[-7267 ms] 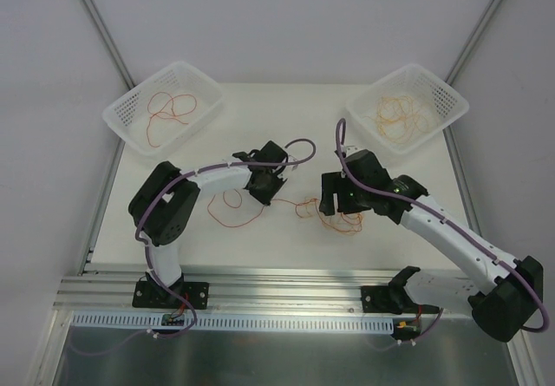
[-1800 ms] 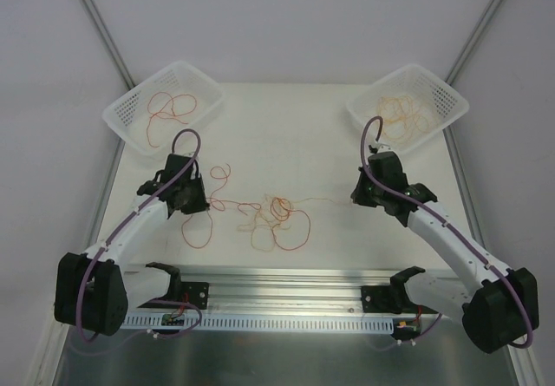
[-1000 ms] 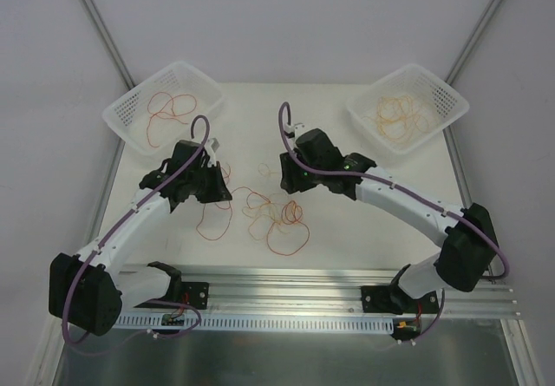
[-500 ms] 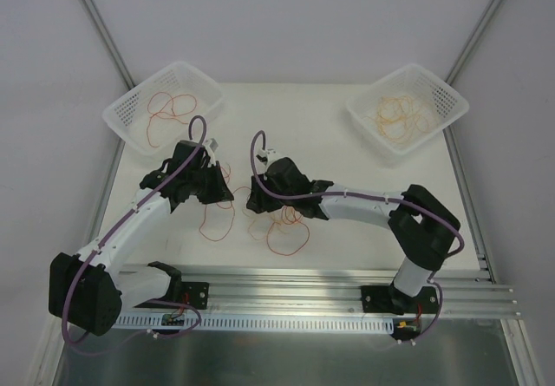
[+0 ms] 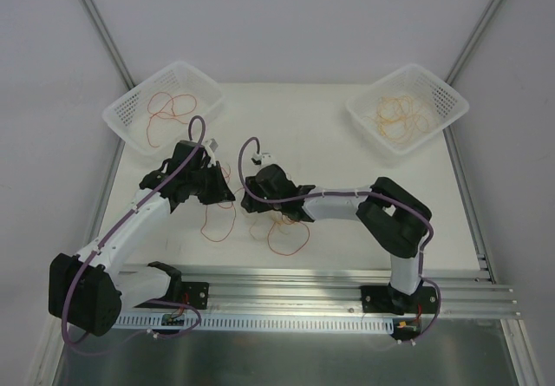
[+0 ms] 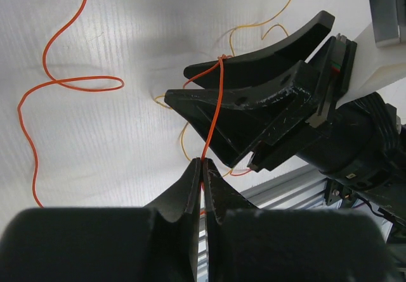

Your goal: Untangle the cables

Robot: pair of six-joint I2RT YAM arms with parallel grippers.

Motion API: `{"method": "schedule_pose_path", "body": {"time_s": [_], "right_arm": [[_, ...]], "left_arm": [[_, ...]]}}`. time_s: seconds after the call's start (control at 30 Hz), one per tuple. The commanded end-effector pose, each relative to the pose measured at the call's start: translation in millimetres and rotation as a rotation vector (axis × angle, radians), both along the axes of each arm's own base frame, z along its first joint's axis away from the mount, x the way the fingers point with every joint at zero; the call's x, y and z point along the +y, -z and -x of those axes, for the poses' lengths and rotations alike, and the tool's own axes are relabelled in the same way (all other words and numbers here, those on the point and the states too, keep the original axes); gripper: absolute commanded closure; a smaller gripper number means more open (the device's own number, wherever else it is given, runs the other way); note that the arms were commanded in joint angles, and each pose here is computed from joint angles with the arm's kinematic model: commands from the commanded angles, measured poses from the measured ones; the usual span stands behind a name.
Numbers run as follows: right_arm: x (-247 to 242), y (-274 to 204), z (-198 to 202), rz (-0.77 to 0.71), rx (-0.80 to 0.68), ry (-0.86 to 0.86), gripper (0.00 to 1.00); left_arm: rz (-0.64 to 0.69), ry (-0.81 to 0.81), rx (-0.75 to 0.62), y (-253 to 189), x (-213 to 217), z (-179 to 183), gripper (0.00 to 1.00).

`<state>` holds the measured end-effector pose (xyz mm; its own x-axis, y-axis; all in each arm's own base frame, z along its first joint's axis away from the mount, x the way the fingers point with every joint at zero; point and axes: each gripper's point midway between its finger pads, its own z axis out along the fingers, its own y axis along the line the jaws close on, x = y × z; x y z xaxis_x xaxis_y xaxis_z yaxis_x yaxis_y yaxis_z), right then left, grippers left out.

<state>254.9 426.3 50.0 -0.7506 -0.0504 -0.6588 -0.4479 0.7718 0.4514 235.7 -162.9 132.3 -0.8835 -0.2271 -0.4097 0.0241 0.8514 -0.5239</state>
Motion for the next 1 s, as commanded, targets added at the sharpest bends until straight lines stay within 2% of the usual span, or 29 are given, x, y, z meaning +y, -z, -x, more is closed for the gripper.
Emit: {"method": "schedule_pose_path", "body": {"time_s": [0.0,0.1,0.13,0.23,0.47,0.67,0.8,0.93,0.97], "right_arm": [[24,-27,-14,-0.102,-0.054,0.016,0.59],[25,-34,-11,-0.118,-0.059,-0.008,0.73],[24,-35,-9,-0.117,-0.057,-0.013,0.85],[10,-56,-4,-0.122,-0.085,-0.029,0.99],[-31,-103,9,-0.141,-0.024,-0.138,1.0],[-50,-134,-6,-0.243,0.106,-0.166,0.99],[-68,-147,-27,-0.3,0.155,-0.106,0.99],[-89,-135,-45,-0.25,0.218,0.015,0.99],[-92,-136,-51,-0.248,0.232,0.036,0.99]], "left_arm": [[0.032,0.013,0.006,-5,-6,7,1.0],[0.013,0.01,0.002,-2,-3,7,1.0],[-0.001,0.002,-0.001,0,0,6,1.0],[-0.042,-0.003,-0.008,8,7,7,1.0],[-0.14,-0.025,-0.001,34,29,18,1.0],[-0.152,-0.007,-0.058,33,36,28,1.0],[-0.145,-0.007,-0.082,30,39,35,1.0],[-0.06,0.113,-0.14,14,21,46,1.0],[-0.027,0.203,-0.177,4,12,52,1.0]]}}
